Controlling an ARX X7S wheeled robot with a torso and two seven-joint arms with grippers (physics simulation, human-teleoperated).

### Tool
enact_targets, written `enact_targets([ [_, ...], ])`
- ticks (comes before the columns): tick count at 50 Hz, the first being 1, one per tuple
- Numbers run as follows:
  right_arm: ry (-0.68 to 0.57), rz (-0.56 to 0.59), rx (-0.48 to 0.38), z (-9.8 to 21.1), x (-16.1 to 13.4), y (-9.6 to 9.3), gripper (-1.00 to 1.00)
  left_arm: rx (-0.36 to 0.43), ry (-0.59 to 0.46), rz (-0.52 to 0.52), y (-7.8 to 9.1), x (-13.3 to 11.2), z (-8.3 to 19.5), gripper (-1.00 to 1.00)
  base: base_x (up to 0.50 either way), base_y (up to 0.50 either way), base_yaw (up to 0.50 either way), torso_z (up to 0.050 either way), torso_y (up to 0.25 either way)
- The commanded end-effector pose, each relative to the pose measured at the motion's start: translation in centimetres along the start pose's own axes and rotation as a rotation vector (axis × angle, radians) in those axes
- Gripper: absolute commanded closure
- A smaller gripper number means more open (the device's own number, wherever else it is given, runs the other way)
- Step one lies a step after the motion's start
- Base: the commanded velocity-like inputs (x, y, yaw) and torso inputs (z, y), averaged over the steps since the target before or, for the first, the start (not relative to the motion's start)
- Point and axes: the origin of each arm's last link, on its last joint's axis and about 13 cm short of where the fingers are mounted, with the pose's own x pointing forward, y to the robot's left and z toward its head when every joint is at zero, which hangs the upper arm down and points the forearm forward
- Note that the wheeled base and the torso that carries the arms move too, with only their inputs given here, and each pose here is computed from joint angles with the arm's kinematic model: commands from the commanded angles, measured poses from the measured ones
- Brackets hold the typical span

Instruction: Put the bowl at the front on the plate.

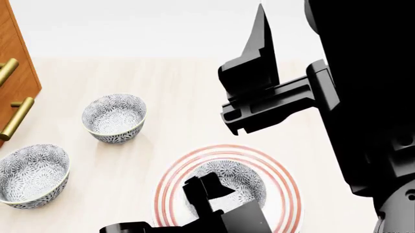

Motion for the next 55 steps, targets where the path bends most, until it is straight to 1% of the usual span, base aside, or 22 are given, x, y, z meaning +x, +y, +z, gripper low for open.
enact_targets([
  [1, -0.001, 0.003, 0.0, 0.0, 0.1, 0.0, -1.0, -0.001, -0.017, -0.001, 0.0, 0.0, 0.1, -1.0, 0.0, 0.0, 0.0, 0.0, 0.0],
  [6, -0.002, 0.002, 0.0, 0.0, 0.1, 0.0, -1.0, -0.014, -0.038, -0.022, 0.0, 0.0, 0.4, -1.0, 0.0, 0.0, 0.0, 0.0, 0.0],
  [13, -0.003, 0.002, -0.001, 0.0, 0.1, 0.0, -1.0, -0.088, -0.09, -0.069, 0.4, -0.2, 1.5, -1.0, 0.0, 0.0, 0.0, 0.0, 0.0],
  [14, -0.004, 0.001, -0.001, 0.1, 0.1, 0.0, -1.0, -0.086, -0.093, -0.073, 0.5, -0.2, 1.6, -1.0, 0.0, 0.0, 0.0, 0.0, 0.0],
  [19, -0.001, 0.0, -0.005, 0.0, 0.2, 0.1, -1.0, -0.127, -0.118, -0.105, 0.8, -0.3, 2.1, -1.0, 0.0, 0.0, 0.0, 0.0, 0.0],
  [36, -0.011, 0.006, -0.004, 0.1, 0.3, 0.2, -1.0, -0.25, -0.173, -0.126, 2.8, -0.9, 3.3, -1.0, 0.0, 0.0, 0.0, 0.0, 0.0],
  [40, -0.014, 0.006, -0.004, 0.2, 0.2, 0.2, -1.0, -0.265, -0.184, -0.122, 3.2, -1.2, 3.3, -1.0, 0.0, 0.0, 0.0, 0.0, 0.0],
  [48, -0.019, 0.007, -0.004, 0.3, 0.2, 0.3, -1.0, -0.319, -0.203, -0.098, 4.4, -1.6, 3.4, -1.0, 0.0, 0.0, 0.0, 0.0, 0.0],
  [51, -0.019, 0.007, -0.003, 0.2, 0.1, 0.3, -1.0, -0.355, -0.205, -0.058, 5.2, -1.7, 3.3, -1.0, 0.0, 0.0, 0.0, 0.0, 0.0],
  [54, -0.024, 0.005, -0.001, 0.2, 0.0, 0.3, -1.0, -0.361, -0.211, -0.03, 5.7, -1.6, 3.1, -1.0, 0.0, 0.0, 0.0, 0.0, 0.0],
  [55, -0.024, 0.004, -0.001, 0.1, 0.0, 0.3, -1.0, -0.37, -0.206, -0.006, 5.9, -1.5, 2.9, -1.0, 0.0, 0.0, 0.0, 0.0, 0.0],
])
